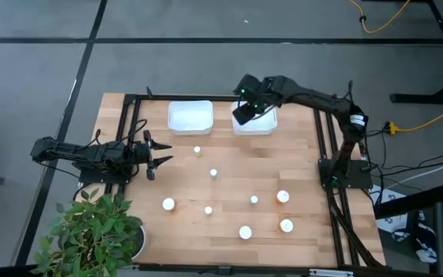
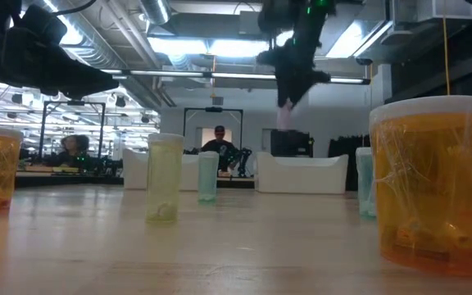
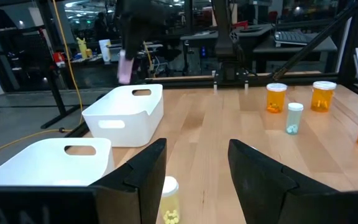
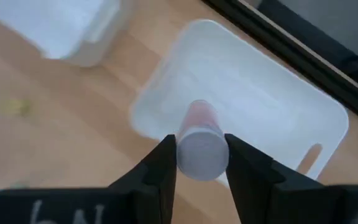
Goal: Pick and place medicine bottles into bin by pill shape (circle, oval)
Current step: Put the pink pill bottle into the right white bin
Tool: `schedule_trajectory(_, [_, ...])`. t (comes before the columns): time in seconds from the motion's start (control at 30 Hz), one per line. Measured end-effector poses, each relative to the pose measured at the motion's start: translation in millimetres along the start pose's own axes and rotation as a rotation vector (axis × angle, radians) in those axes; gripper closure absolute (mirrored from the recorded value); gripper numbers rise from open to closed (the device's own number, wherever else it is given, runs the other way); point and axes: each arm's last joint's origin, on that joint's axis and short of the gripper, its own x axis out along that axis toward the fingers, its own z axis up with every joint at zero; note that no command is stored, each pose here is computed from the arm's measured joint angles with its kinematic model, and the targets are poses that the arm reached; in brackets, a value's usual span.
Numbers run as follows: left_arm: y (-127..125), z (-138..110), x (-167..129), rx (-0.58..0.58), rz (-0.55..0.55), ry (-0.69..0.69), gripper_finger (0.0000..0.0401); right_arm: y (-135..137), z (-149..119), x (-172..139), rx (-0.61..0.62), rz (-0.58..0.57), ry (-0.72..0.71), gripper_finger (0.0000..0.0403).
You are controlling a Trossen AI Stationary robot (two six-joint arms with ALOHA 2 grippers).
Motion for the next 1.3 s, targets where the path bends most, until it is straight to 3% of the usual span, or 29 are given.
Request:
schedule_trajectory(0.27, [0.0, 0.0, 0.0, 0.0, 0.0, 0.0, 0.0235, -33.5, 7.7, 75.6, 0.021, -0.01, 0.181, 0.0283])
schedule_trajectory(0.43, [0.0, 0.0, 0.0, 0.0, 0.001, 0.0, 0.0235, -39.7, 14.2, 100.8, 0.024, -0.013, 0.177, 0.0283])
schedule_trajectory(0.77, [0.0, 0.0, 0.0, 0.0, 0.0, 0.0, 0.0235, -48.8, 21.1, 105.3, 0.054, -0.009, 0.143, 0.028])
schedule_trajectory(1.3, [0.0, 0.0, 0.0, 0.0, 0.001, 0.0, 0.0235, -48.6, 20.7, 105.2, 0.049, -0.009, 0.146, 0.0231])
